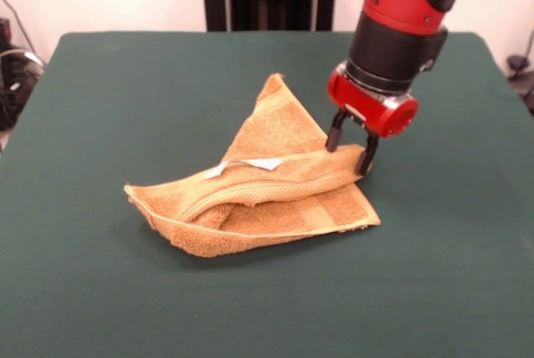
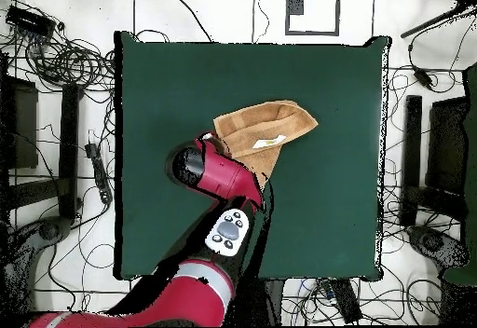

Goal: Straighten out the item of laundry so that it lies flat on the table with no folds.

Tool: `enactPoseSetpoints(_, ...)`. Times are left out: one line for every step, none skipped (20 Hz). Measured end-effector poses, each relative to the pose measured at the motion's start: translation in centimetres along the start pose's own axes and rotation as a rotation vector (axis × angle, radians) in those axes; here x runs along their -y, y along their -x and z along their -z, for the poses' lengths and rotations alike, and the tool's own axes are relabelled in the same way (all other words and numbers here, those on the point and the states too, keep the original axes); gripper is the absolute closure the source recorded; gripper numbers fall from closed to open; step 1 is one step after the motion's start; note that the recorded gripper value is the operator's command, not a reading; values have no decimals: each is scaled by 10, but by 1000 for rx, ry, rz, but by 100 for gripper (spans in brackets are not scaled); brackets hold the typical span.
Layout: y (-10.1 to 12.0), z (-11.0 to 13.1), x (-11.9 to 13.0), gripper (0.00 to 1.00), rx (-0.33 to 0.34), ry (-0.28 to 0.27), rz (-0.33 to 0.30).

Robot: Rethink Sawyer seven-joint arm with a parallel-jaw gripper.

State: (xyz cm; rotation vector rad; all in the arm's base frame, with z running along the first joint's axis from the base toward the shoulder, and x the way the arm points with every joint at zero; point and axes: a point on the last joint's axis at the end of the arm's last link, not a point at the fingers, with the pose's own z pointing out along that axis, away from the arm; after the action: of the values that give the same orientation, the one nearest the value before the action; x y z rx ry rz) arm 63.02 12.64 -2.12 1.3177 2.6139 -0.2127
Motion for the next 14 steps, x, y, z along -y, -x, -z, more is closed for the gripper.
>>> enactPoseSetpoints(-1,0,0,0,1,-2,2)
enactPoseSetpoints(-1,1,0,0,3,-2,4)
enactPoseSetpoints(-2,2,0,0,4,-3,6)
enactPoseSetpoints(-2,2,-1,0,5,-3,7)
enactPoseSetpoints(-1,3,0,0,6,-3,6)
enactPoseSetpoints(-1,2,0,0,6,-3,6)
enactPoseSetpoints(-1,2,0,0,6,-3,5)
enactPoseSetpoints(0,3,0,0,7,-3,5)
enactPoseSetpoints(0,3,0,0,7,-3,5)
enactPoseSetpoints(2,3,1,100,12,-5,6)
enactPoseSetpoints(2,3,1,100,12,-5,6)
enactPoseSetpoints(2,3,1,100,12,-5,5)
enactPoseSetpoints(2,3,0,100,13,-4,6)
enactPoseSetpoints(3,3,0,100,14,-4,6)
